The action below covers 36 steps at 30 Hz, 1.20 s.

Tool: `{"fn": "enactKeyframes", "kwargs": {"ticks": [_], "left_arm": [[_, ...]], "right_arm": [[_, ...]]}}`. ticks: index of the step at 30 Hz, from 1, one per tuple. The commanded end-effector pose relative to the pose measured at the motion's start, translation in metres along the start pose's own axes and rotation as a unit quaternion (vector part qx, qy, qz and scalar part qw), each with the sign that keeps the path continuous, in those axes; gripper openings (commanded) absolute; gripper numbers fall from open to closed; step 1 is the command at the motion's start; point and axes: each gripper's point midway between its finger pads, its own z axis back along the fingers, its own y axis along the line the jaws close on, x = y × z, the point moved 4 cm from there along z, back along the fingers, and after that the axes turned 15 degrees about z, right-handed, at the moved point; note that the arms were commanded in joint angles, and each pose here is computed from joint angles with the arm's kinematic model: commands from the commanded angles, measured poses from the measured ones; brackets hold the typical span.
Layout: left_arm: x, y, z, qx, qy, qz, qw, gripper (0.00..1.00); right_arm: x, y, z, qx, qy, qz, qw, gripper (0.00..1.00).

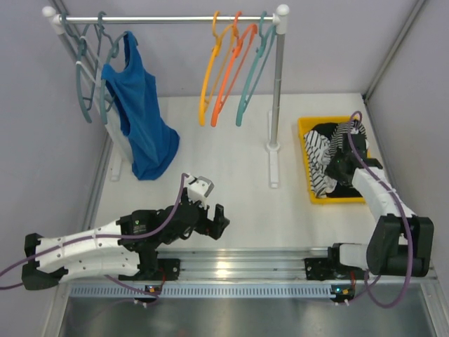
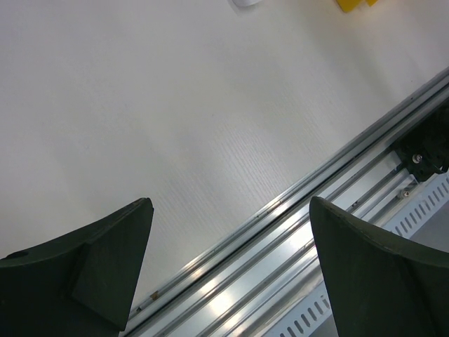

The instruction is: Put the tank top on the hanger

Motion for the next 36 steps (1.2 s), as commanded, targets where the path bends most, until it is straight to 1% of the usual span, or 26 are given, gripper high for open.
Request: {"fn": "enactKeyframes", "kwargs": {"ticks": [1,2,4,5,7,8,10,11,12,15,16,18,19,21,22,24,25,27,28,30,31,36], "left_arm": [[0.011,-0.014,0.002,-0.028,-0.020,0.013,0.999,0.98],[0.013,-0.016,0.002,-0.029,-0.022,0.014,0.999,0.98],[0.015,-0.018,0.002,-0.030,-0.023,0.014,0.999,0.98],[0.017,-0.019,0.003,-0.032,-0.026,0.015,0.999,0.98],[0.019,-0.019,0.004,-0.031,-0.029,0.013,0.999,0.98],[0.022,-0.021,0.005,-0.033,-0.032,0.013,0.999,0.98],[0.025,-0.020,0.006,-0.029,-0.038,0.012,0.999,0.98],[0.028,-0.022,0.008,-0.031,-0.043,0.011,0.999,0.98],[0.029,-0.022,0.008,-0.031,-0.046,0.011,0.998,0.98],[0.036,-0.023,0.011,-0.031,-0.058,0.009,0.998,0.98],[0.037,-0.024,0.011,-0.031,-0.059,0.007,0.998,0.98],[0.042,-0.025,0.013,-0.031,-0.066,0.008,0.997,0.98],[0.043,-0.026,0.013,-0.032,-0.067,0.006,0.997,0.98],[0.045,-0.027,0.014,-0.032,-0.071,0.006,0.997,0.98],[0.047,-0.028,0.014,-0.033,-0.073,0.006,0.997,0.98],[0.049,-0.029,0.016,-0.034,-0.079,0.008,0.996,0.98],[0.051,-0.029,0.016,-0.035,-0.081,0.008,0.996,0.98],[0.053,-0.030,0.018,-0.037,-0.087,0.009,0.995,0.98],[0.055,-0.031,0.019,-0.040,-0.092,0.011,0.995,0.98],[0.058,-0.030,0.020,-0.040,-0.099,0.011,0.994,0.98],[0.060,-0.032,0.021,-0.041,-0.101,0.011,0.994,0.98],[0.069,-0.033,0.025,-0.042,-0.118,0.013,0.992,0.98]], "right_arm": [[0.039,0.010,0.040,0.017,-0.066,0.005,0.998,0.00],[0.049,0.012,0.052,0.024,-0.086,0.005,0.996,0.00],[0.055,0.015,0.067,0.031,-0.094,0.006,0.995,0.00],[0.066,0.018,0.080,0.038,-0.115,0.005,0.993,0.00],[0.072,0.021,0.094,0.047,-0.124,0.008,0.991,0.00],[0.083,0.024,0.110,0.055,-0.145,0.008,0.988,0.00],[0.090,0.027,0.125,0.064,-0.156,0.009,0.986,0.00],[0.103,0.029,0.141,0.070,-0.179,0.006,0.981,0.00],[0.105,0.040,0.150,0.086,-0.184,0.018,0.979,0.00],[0.122,0.052,0.183,0.109,-0.213,0.027,0.971,0.00],[0.131,0.059,0.201,0.123,-0.234,0.031,0.964,0.00],[0.137,0.065,0.217,0.133,-0.245,0.035,0.960,0.00],[0.145,0.072,0.233,0.146,-0.263,0.038,0.953,0.00],[0.150,0.077,0.249,0.156,-0.273,0.042,0.948,0.00],[0.157,0.084,0.268,0.171,-0.291,0.046,0.940,0.00],[0.160,0.089,0.285,0.182,-0.302,0.050,0.934,0.00],[0.166,0.093,0.302,0.194,-0.319,0.052,0.926,0.00],[0.168,0.098,0.319,0.210,-0.331,0.058,0.918,0.00],[0.173,0.102,0.333,0.224,-0.345,0.060,0.910,0.00],[0.174,0.107,0.345,0.236,-0.348,0.066,0.905,0.00],[0.176,0.112,0.359,0.256,-0.357,0.075,0.895,0.00],[0.176,0.123,0.391,0.304,-0.374,0.085,0.872,0.00]]}}
